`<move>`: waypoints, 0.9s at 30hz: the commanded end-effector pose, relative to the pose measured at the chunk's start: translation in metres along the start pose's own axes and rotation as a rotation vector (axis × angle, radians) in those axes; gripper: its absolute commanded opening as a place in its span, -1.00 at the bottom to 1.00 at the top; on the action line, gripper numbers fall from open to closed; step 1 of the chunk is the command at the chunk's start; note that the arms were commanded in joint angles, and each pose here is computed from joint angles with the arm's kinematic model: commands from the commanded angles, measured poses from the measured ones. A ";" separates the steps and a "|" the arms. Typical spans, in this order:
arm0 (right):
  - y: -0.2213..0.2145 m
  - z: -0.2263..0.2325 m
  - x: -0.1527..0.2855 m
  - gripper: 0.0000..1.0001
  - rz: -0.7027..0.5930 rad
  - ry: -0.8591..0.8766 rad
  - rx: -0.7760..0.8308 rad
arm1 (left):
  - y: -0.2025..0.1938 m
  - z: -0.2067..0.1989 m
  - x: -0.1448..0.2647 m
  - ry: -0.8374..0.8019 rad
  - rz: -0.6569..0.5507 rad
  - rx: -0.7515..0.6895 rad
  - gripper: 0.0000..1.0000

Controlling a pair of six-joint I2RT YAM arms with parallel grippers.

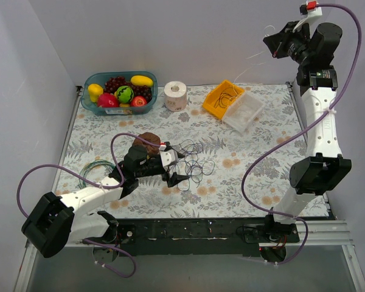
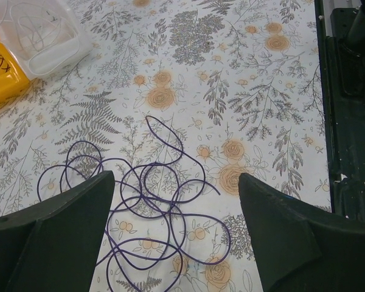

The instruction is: Untangle the cables

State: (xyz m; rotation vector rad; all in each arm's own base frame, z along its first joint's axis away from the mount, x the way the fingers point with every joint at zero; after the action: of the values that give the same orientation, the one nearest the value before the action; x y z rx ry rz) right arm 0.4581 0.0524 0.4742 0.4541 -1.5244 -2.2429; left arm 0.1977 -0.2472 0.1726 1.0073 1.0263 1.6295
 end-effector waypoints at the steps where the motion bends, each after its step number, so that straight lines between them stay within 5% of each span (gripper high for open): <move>1: -0.005 -0.018 -0.005 -0.97 0.001 -0.031 0.043 | 0.007 0.002 0.005 0.022 -0.018 -0.032 0.66; 19: -0.142 -0.128 -0.036 -0.97 0.307 -0.288 -0.042 | 0.005 0.003 0.006 0.048 -0.003 -0.025 0.68; 27: -0.215 -0.153 -0.042 -0.97 0.466 -0.267 -0.134 | 0.004 0.004 0.006 0.050 0.001 -0.028 0.69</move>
State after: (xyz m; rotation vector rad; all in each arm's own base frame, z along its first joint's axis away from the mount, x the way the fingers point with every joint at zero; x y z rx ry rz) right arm 0.5322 0.0206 0.2556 -0.1954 -1.4544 -2.1061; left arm 0.2003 -0.2444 0.1752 0.9800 1.0409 1.6608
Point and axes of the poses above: each gripper's point midway between its finger pads, its own x axis back along the fingers, its own z axis along the line the jaws close on, y = z × x, the point moved 5 cm from there along x, back along the fingers, and after that the axes turned 11 degrees about -x, right-handed, at the moved point
